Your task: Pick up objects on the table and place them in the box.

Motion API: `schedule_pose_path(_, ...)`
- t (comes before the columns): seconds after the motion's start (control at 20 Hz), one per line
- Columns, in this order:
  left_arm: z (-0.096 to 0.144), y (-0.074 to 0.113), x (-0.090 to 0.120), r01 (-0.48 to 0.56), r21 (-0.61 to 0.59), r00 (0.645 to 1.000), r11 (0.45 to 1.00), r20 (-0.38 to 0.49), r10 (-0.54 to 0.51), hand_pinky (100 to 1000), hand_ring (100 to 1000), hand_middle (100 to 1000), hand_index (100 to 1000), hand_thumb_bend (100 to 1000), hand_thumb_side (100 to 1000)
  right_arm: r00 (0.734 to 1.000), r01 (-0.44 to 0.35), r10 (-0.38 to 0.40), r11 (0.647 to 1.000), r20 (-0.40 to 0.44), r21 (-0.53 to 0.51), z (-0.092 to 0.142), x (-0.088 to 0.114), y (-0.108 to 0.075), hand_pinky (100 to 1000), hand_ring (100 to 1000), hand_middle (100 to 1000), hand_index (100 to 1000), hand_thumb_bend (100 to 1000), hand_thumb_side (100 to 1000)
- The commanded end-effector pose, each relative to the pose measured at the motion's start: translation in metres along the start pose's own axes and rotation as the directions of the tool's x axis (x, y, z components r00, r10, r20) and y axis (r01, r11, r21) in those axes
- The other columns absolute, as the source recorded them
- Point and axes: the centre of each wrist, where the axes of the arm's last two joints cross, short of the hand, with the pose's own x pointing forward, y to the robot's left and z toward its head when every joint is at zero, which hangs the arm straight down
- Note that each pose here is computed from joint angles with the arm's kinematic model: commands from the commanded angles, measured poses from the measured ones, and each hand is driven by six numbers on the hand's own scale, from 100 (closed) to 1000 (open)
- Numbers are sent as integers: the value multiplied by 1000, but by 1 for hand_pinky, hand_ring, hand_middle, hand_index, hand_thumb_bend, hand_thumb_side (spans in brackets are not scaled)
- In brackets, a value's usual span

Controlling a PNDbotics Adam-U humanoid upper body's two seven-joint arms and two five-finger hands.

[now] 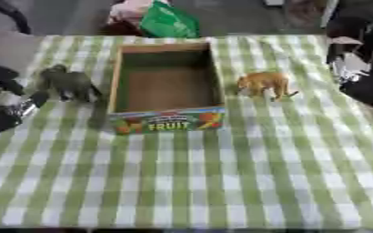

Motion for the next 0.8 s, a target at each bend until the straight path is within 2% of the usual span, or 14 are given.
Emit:
schedule_pose_path(0.05, -4, 5, 8, 8, 8, 999, 1000, 33, -8, 641, 439, 406, 558, 695, 100, 999, -47, 47, 999, 22, 9, -8, 5, -12, 756, 860, 689, 859, 100, 293)
schedule_pose_path(0.35, -4, 4, 8, 7, 0, 1000, 1000, 31, -7, 641, 439, 406, 558, 695, 100, 998, -69, 69, 996, 5, 49, -21, -2, -15, 756, 863, 691, 859, 100, 263)
schedule_pose_path(0.6, -3, 4, 7, 6, -7, 1000, 1000, 28, -5, 641, 439, 406, 558, 695, 100, 991, -135, 135, 983, 9, 122, -38, -13, -23, 757, 873, 718, 867, 100, 220)
schedule_pose_path(0.8, -3, 3, 6, 6, -13, 1000, 1000, 25, -5, 640, 439, 406, 558, 695, 100, 974, -227, 226, 945, 30, 236, -55, -26, -28, 769, 911, 767, 883, 100, 200)
